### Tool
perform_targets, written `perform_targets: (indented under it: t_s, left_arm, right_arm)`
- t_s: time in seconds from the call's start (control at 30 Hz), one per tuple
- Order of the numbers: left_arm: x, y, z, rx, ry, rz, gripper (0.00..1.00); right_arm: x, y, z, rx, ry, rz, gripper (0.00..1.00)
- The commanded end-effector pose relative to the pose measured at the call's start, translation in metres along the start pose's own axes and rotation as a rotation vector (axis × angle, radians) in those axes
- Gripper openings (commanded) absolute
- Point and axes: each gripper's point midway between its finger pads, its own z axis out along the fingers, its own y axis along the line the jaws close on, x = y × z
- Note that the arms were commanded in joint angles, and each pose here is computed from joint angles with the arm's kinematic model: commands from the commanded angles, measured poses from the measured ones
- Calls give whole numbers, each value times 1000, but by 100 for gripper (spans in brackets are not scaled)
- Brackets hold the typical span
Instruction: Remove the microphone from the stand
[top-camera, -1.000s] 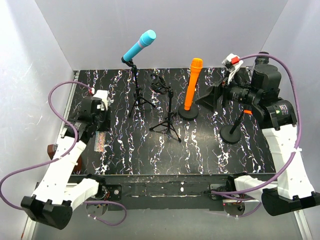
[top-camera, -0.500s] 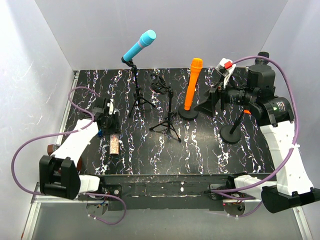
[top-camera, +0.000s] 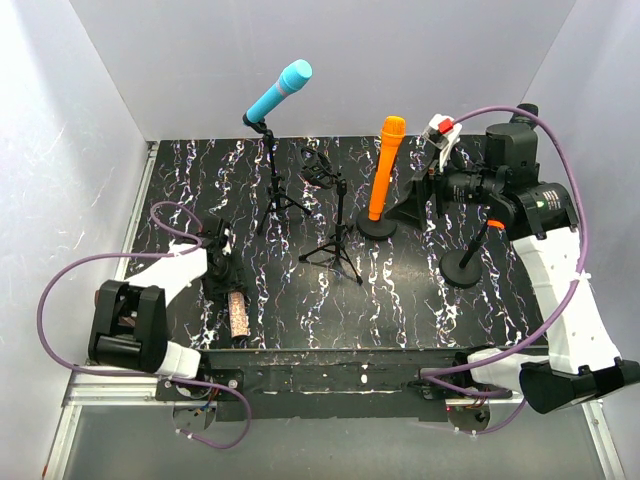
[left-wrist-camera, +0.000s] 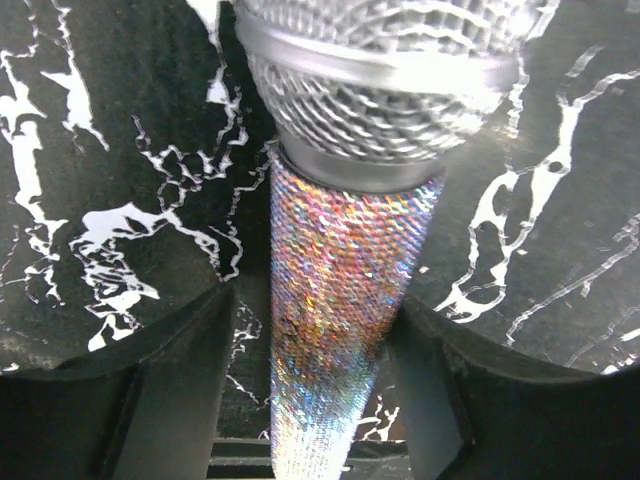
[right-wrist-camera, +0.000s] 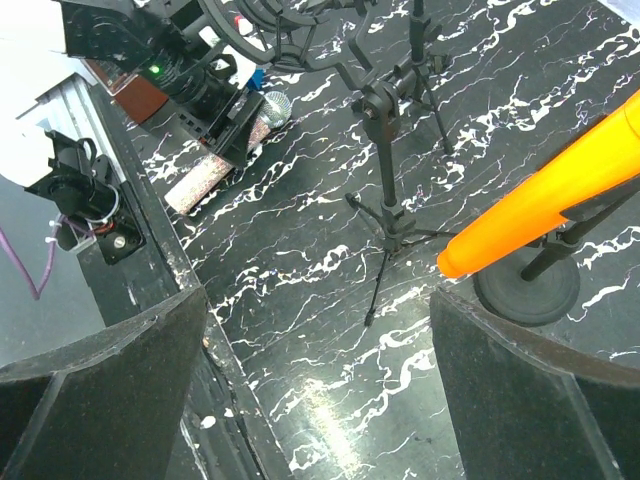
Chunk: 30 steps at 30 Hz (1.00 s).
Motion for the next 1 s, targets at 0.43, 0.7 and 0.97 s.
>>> perform_targets:
  t_s: [0.43,0.7,0.97]
  left_arm:
    - [-55,-26,-51,107,-190,128,98]
    - [-70,-89,-183,517,-626,651,97]
    - [-57,-142,-280,853,-837,1069,92]
  right_arm:
    - [-18,13,1,-74,-52,-74,98]
    - [-20,11,18,-118,-91,-254,93]
    - [-47,0,63,-131,-133,-453,88]
